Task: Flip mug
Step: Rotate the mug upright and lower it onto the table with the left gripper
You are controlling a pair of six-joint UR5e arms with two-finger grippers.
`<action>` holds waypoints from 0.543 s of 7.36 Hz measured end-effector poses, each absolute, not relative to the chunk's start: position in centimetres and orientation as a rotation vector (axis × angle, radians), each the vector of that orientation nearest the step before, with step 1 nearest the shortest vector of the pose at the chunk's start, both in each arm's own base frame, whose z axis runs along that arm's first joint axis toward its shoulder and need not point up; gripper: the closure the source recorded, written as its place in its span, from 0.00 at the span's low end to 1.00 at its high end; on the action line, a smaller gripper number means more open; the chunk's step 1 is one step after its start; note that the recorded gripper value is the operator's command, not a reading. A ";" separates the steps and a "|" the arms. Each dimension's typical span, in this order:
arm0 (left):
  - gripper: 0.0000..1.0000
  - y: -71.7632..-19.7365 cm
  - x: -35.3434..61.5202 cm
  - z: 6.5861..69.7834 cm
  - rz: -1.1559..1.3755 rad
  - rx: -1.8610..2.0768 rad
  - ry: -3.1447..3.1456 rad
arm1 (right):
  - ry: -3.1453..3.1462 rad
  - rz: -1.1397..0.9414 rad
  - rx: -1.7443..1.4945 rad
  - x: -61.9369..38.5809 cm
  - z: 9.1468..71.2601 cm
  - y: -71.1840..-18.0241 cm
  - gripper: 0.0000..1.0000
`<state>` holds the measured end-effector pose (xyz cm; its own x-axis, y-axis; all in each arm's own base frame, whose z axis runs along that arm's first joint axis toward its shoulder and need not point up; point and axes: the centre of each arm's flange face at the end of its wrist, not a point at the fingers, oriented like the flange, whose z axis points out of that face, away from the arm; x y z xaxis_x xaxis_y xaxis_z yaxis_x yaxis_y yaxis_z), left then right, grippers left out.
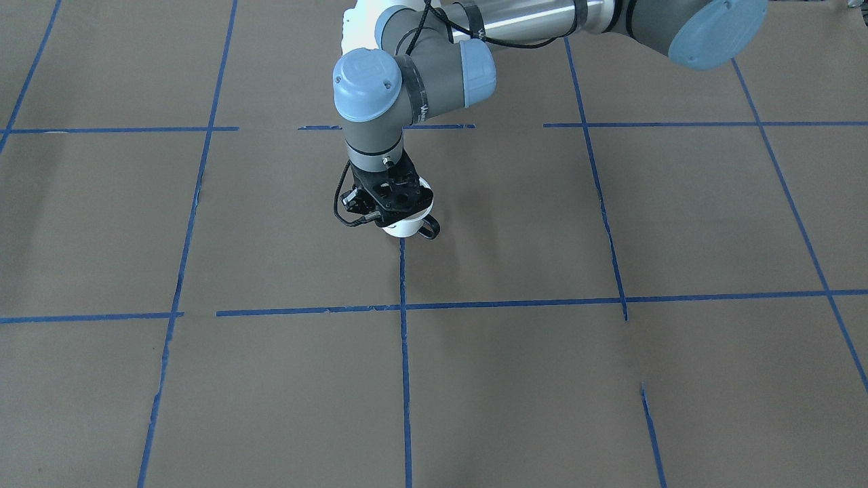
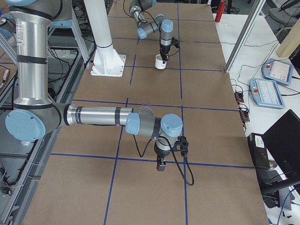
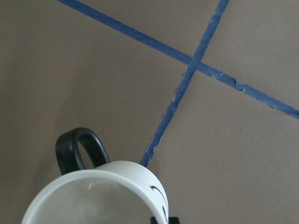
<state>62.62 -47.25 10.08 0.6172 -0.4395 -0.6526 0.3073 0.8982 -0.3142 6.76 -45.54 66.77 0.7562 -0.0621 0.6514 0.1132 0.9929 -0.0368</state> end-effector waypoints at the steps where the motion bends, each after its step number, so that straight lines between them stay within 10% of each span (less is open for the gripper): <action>1: 1.00 -47.3 62.6 10.1 -0.437 -0.175 0.801 | -0.707 -0.096 -0.075 6.8 66.8 -45.5 0.00; 3: 0.93 -47.7 62.6 10.3 -0.455 -0.152 0.798 | -0.707 -0.096 -0.075 6.8 66.8 -45.5 0.00; 4: 0.46 -47.8 62.6 10.5 -0.462 -0.148 0.794 | -0.707 -0.096 -0.076 6.8 66.8 -45.5 0.00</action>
